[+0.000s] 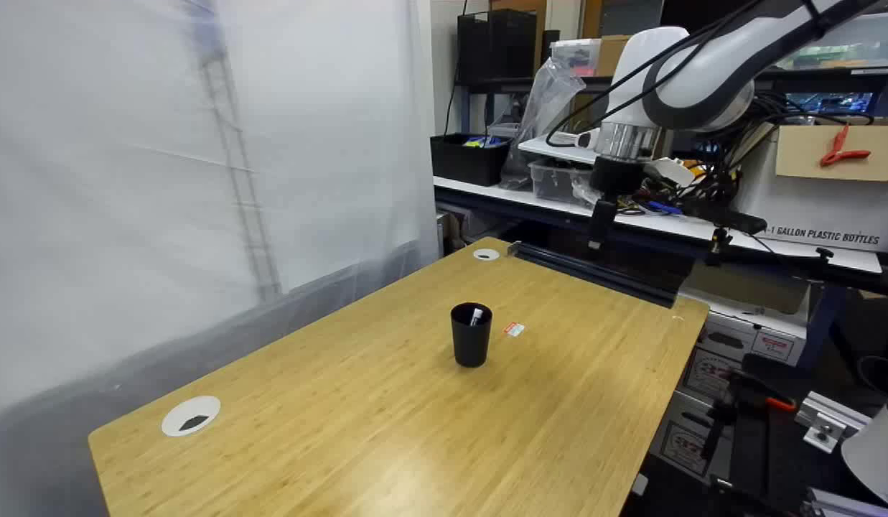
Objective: Move the cup towards the bottom right of the table
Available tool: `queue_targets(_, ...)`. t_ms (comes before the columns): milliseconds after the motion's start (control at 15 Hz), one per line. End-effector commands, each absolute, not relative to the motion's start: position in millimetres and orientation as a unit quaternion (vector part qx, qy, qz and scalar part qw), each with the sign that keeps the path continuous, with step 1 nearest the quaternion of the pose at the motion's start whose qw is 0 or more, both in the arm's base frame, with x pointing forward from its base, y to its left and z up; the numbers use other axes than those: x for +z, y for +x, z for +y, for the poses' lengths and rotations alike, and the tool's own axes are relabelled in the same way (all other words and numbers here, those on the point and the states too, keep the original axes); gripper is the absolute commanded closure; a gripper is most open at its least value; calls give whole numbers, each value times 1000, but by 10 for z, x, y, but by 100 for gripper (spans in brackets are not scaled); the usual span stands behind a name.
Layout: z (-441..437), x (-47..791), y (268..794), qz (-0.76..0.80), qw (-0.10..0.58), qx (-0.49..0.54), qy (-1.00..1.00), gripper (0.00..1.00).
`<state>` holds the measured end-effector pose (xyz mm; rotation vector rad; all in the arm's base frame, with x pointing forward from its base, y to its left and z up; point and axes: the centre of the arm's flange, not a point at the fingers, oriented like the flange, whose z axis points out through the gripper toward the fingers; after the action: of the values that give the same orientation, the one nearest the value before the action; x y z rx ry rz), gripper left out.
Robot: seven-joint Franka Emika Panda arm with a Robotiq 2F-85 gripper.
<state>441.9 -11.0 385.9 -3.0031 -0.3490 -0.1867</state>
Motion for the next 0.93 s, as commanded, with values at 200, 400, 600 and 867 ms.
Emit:
queue_targets(200, -112, 3909, 4440, -115, 56, -67, -989, 0)
queue_targets(400, -112, 3909, 4440, -115, 56, -67, -989, 0)
queue_targets(600, -112, 3909, 4440, -115, 56, -67, -989, 0)
queue_targets(867, -64, 3908, 4486, -123, 54, -68, -989, 0)
